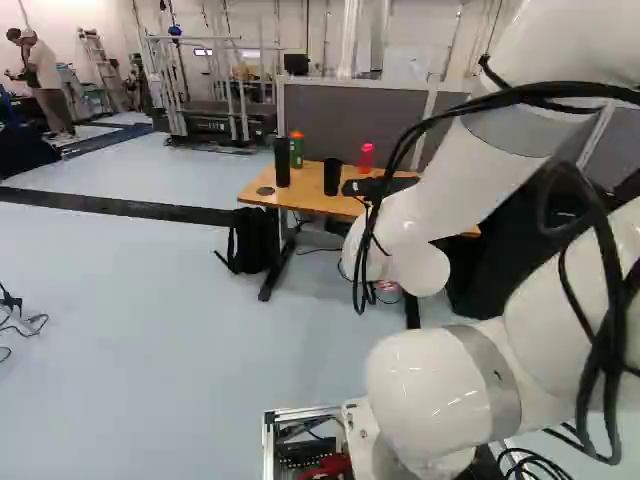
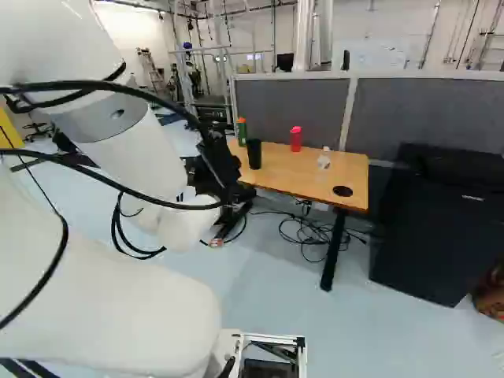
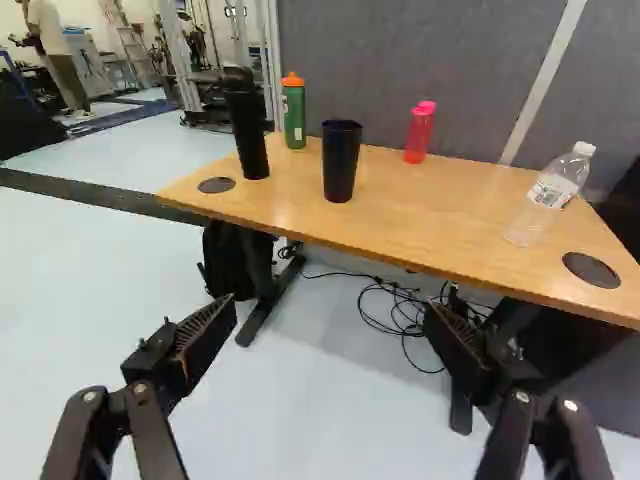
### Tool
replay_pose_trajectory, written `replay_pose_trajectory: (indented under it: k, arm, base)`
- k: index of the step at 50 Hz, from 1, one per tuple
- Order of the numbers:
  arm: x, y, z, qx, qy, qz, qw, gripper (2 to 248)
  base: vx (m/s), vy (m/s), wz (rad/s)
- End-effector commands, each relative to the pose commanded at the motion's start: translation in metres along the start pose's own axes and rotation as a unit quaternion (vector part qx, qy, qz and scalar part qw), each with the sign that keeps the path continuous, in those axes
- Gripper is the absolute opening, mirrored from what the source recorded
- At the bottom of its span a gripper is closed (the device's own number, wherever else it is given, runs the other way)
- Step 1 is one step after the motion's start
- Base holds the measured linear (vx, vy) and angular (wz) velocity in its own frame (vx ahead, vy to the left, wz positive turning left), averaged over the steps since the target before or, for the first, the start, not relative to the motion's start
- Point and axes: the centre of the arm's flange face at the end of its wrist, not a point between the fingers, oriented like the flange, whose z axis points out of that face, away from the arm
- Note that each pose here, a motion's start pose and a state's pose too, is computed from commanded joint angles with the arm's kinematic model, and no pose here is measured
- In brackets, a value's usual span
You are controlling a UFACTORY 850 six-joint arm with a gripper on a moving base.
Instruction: Pick up the green bottle from the table
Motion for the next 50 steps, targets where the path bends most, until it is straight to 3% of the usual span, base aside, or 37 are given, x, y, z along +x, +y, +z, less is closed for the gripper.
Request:
replay_pose_trajectory:
  k: [26, 50]
  arm:
    - [0.0, 0.0, 0.0, 0.0, 0.0, 0.0, 1.0, 248]
    - [0.0, 0.0, 0.0, 0.0, 0.0, 0.0, 1.0, 248]
  base:
    - [0.073, 0.093, -0.013]
    - [0.171, 0.194, -0.037]
